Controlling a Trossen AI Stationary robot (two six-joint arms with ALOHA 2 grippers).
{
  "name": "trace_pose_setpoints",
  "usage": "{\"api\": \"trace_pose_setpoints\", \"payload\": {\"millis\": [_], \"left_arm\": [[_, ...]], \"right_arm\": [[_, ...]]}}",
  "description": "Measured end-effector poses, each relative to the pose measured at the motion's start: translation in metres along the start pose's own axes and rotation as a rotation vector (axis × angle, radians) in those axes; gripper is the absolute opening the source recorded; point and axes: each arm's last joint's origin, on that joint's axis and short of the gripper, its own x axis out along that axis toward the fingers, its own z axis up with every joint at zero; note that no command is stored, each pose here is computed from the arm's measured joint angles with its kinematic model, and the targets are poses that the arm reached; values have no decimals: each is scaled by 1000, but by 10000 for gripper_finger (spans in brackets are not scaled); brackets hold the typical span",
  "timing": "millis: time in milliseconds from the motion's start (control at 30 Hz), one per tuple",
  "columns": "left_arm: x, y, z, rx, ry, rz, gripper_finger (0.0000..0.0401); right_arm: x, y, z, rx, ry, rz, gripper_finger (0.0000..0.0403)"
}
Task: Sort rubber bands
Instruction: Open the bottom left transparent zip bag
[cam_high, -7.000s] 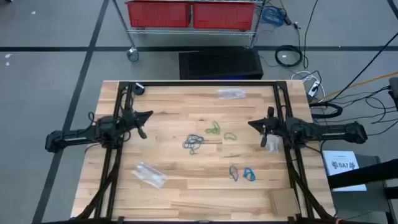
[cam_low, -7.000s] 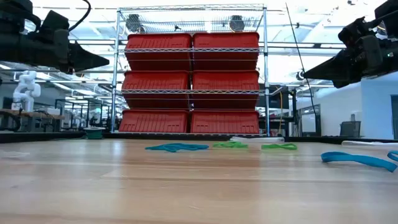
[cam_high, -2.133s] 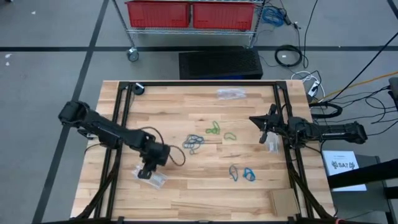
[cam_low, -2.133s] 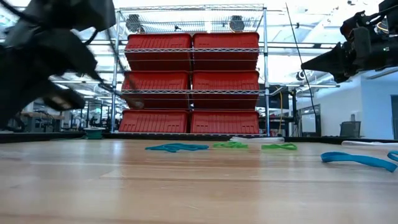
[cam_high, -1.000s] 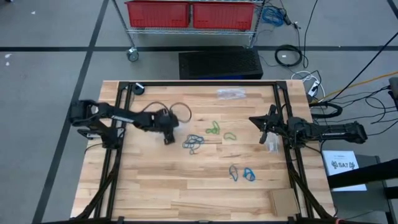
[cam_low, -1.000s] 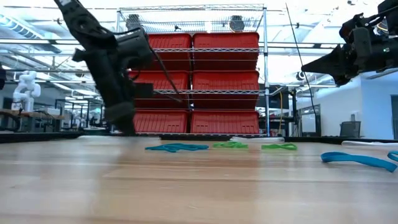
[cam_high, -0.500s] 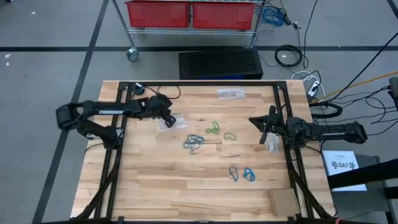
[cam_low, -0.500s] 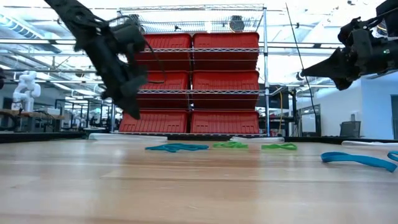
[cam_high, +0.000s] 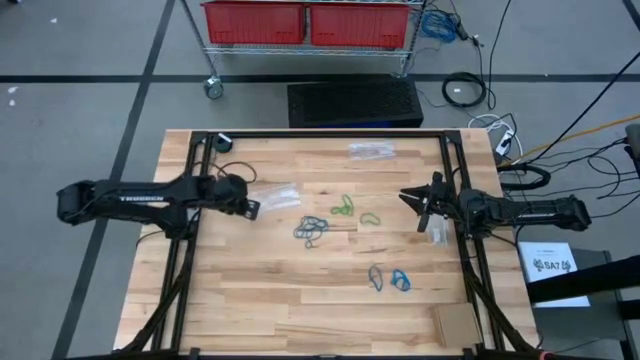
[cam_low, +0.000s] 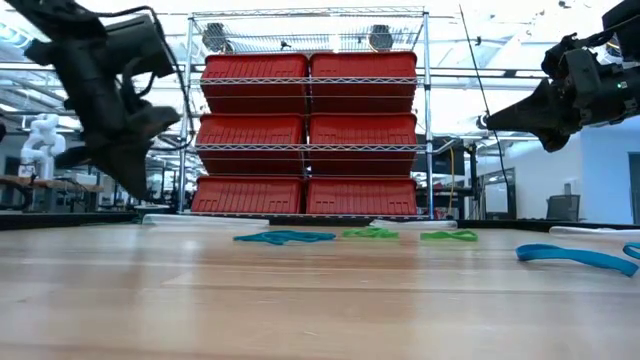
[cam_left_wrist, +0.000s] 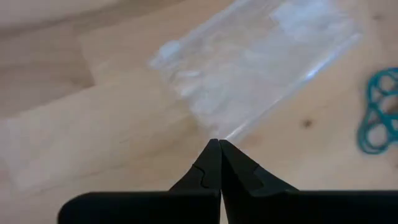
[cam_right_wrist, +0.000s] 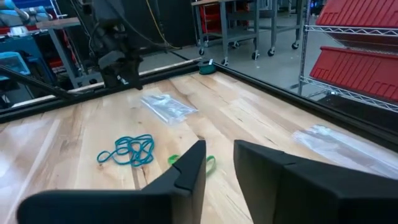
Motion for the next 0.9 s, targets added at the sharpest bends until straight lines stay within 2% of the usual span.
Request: {"api": "trace_pose_setpoints", "payload": {"millis": [167,433,533,633,900], "left_arm": [[16,10,-7,-128,-46,-60,40],[41,29,-20,-287,-37,-172,108],[43,28,-20,-299,-47,-232,125],[43,28,-20,-310,-43,-243,134],[41,24,-16,-329,-78,-293,137]], "right_arm": [[0,0,0,0,0,0,82],[0,0,0,-3,0,0,82],[0,0,0,-3,0,0,82],[0,0,0,-3,0,0,82],[0,0,0,1,1,6,82]]}}
